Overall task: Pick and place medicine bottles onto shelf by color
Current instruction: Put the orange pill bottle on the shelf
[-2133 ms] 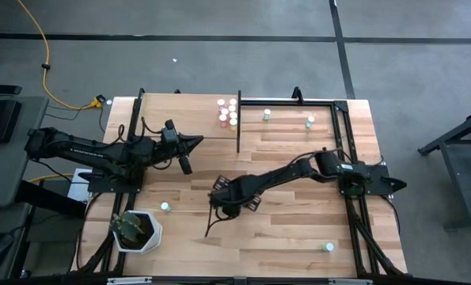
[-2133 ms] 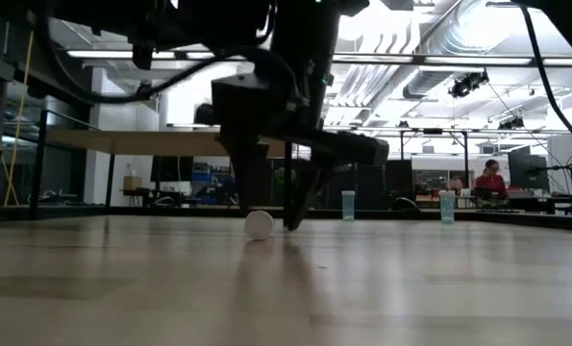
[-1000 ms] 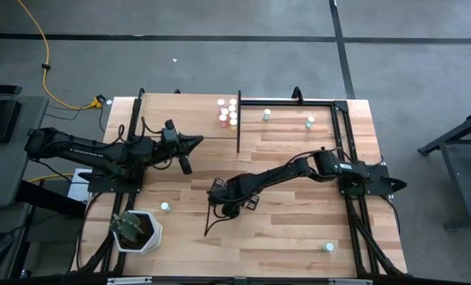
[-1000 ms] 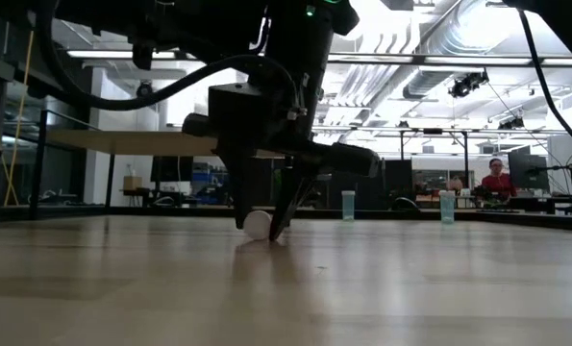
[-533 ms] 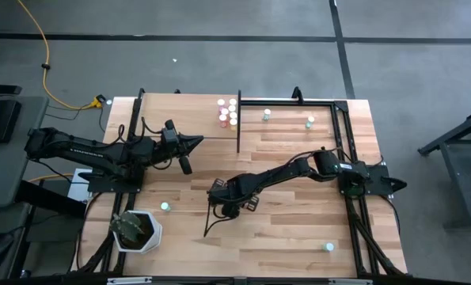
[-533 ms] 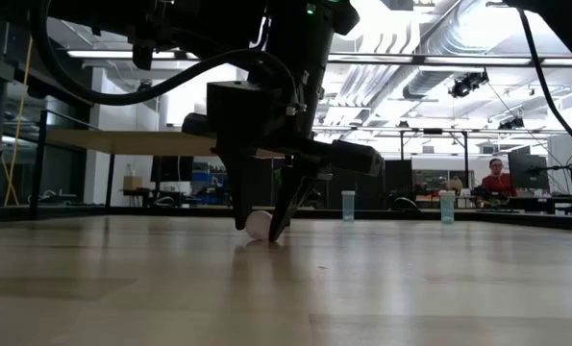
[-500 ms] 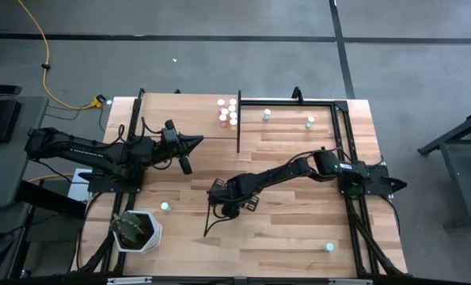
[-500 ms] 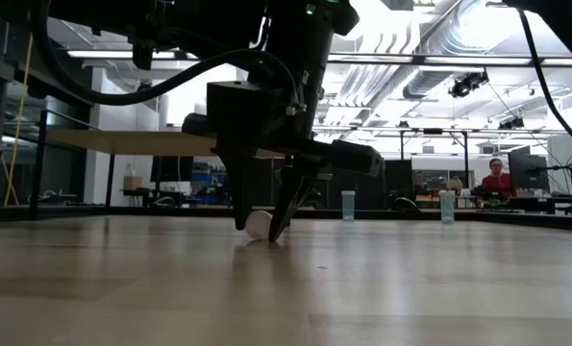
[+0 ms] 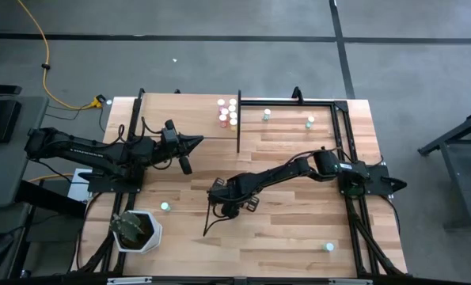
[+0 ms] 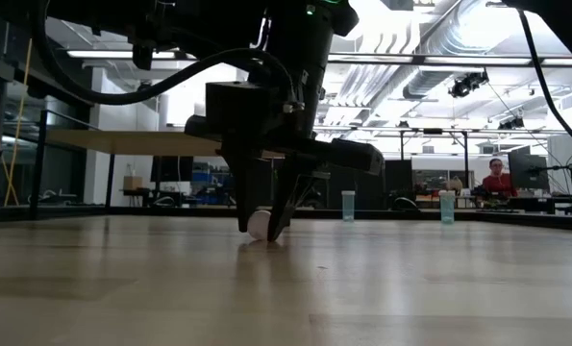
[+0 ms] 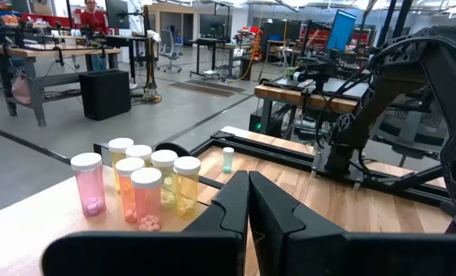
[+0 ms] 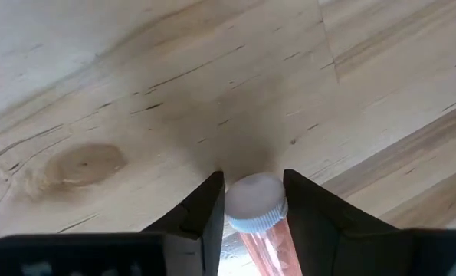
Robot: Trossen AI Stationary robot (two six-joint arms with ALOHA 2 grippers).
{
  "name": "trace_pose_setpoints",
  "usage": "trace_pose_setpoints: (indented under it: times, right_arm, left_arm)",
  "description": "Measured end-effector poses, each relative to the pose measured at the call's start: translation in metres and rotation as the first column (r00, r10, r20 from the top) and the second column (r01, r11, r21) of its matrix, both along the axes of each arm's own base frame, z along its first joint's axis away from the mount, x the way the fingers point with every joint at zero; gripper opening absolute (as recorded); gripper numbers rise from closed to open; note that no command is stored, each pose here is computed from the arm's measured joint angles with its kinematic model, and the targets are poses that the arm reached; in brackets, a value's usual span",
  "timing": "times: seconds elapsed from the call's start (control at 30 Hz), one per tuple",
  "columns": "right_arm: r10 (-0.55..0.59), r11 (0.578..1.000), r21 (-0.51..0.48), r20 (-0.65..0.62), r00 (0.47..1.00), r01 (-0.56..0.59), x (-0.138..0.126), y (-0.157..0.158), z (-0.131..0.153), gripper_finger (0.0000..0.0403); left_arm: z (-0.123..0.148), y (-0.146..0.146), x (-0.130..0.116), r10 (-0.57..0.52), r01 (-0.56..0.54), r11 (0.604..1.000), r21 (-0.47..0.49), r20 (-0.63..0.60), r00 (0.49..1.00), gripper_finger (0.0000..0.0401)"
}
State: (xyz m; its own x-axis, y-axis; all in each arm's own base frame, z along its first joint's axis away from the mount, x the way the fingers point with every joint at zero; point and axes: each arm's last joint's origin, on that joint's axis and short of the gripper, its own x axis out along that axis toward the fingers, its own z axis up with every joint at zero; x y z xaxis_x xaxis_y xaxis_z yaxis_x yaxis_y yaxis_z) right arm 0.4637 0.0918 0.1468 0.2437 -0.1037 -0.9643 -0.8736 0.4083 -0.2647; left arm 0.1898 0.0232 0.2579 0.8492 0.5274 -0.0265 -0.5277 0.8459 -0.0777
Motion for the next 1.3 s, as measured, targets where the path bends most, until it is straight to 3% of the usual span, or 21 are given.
trace_pose_setpoints:
  times: [0.23,0.37,0.47,0.6,0.7,0.83,0.93,1.07,1.1,1.2,1.3]
  right_arm:
    - [-0.086,0.996,0.027,0.015,0.996,0.086,0.003,-0.002,0.009,0.0105]
    - [-0.218,0.967,0.134,0.003,0.976,0.216,0.004,-0.017,0.034,0.0105]
    - [-0.351,0.898,0.266,-0.046,0.935,0.35,-0.001,-0.04,0.058,0.0104]
    - [-0.468,0.767,0.42,-0.148,0.871,0.484,-0.019,-0.071,0.076,0.0104]
    - [-0.51,0.695,0.499,-0.167,0.844,0.519,-0.038,-0.087,0.079,0.0104]
    - [-0.577,0.627,0.574,-0.112,0.809,0.526,-0.075,-0.096,0.065,0.0104]
    - [-0.632,0.573,0.679,0.009,0.775,0.459,-0.103,-0.097,0.058,0.0104]
    - [-0.678,0.519,0.837,0.279,0.68,0.173,-0.125,-0.093,0.061,0.0104]
    - [-0.687,0.509,0.856,0.343,0.64,0.088,-0.129,-0.093,0.063,0.0104]
    - [-0.75,0.489,0.863,0.49,0.444,-0.127,-0.136,-0.097,0.075,0.0104]
    - [-0.82,0.455,0.868,0.495,0.288,-0.197,-0.135,-0.109,0.084,0.0104]
  left_arm:
    - [0.0,0.0,0.0,0.0,0.0,1.0,0.0,0.0,1.0,0.0]
    - [0.0,0.0,0.0,0.0,0.0,1.0,0.009,-0.006,1.0,0.0]
    - [-0.001,-0.001,0.0,-0.003,0.003,1.0,0.008,-0.012,1.0,0.0]
    - [-0.002,-0.001,0.0,-0.006,0.006,1.0,0.007,-0.027,1.0,0.0]
    - [-0.003,-0.001,0.0,-0.006,0.006,1.0,0.007,-0.033,0.999,0.0]
    - [-0.003,-0.001,0.0,-0.006,0.006,1.0,0.007,-0.037,0.999,0.0]
    - [-0.003,-0.001,0.0,-0.005,0.006,1.0,0.007,-0.032,0.999,0.0]
    - [0.0,0.0,0.0,-0.002,0.002,1.0,0.008,-0.007,1.0,0.0]
    - [0.0,0.0,0.0,-0.002,0.002,1.0,0.008,0.0,1.0,0.0]
    - [0.001,0.0,0.0,-0.002,0.002,1.0,0.007,0.012,1.0,0.0]
    - [0.002,0.0,0.0,-0.002,0.002,1.0,0.008,0.019,1.0,0.0]
